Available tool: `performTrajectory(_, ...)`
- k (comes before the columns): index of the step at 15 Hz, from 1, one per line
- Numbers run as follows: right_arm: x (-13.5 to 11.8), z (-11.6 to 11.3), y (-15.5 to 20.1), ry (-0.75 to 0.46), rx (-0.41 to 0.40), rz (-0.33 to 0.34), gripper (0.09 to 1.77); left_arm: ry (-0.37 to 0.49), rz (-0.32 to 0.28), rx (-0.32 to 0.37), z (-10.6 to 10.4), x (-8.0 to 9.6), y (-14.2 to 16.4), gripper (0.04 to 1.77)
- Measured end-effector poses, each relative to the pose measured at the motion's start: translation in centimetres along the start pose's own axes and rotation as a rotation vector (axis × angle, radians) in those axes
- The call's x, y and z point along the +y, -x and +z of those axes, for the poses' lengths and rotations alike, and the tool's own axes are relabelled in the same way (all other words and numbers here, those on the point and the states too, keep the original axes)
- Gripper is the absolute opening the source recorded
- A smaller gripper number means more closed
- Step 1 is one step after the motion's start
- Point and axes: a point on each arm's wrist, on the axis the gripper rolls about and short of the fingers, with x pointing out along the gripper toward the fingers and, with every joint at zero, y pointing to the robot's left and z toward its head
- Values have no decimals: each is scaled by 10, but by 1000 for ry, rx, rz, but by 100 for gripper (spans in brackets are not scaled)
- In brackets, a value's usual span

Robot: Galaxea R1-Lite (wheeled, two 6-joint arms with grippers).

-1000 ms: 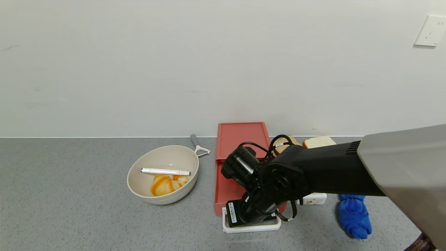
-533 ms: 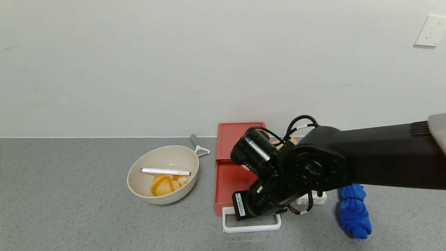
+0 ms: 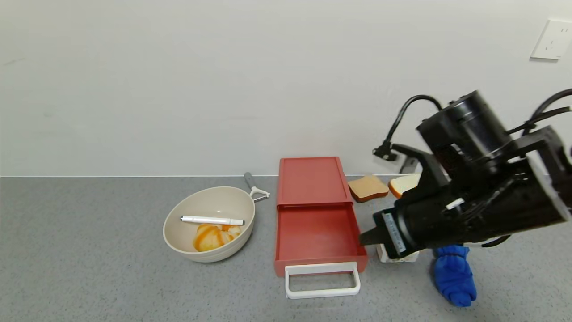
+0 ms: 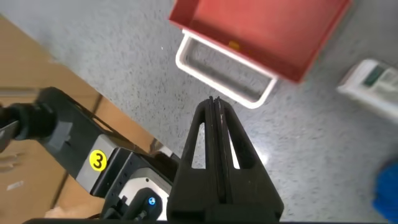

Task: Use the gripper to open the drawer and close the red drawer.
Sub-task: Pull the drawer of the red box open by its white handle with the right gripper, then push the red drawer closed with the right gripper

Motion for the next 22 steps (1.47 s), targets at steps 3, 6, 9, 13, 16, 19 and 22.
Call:
performTrajectory(3,-30,-5,33,46,-162,57,12,0,0,0,0,0,0,172)
performTrajectory(6,-50,-12,49,80,-322,49,12,0,0,0,0,0,0,172)
performTrajectory(9,-58,-21,54,80,-373,35,12,0,0,0,0,0,0,172)
performTrajectory(13,-59,-25,57,76,-377,30,12,0,0,0,0,0,0,172)
performTrajectory(16,-59,-26,56,74,-374,30,12,0,0,0,0,0,0,172)
performTrajectory(19,-59,-26,56,73,-373,29,12,0,0,0,0,0,0,172)
performTrajectory(22,-60,-27,55,71,-368,28,12,0,0,0,0,0,0,172)
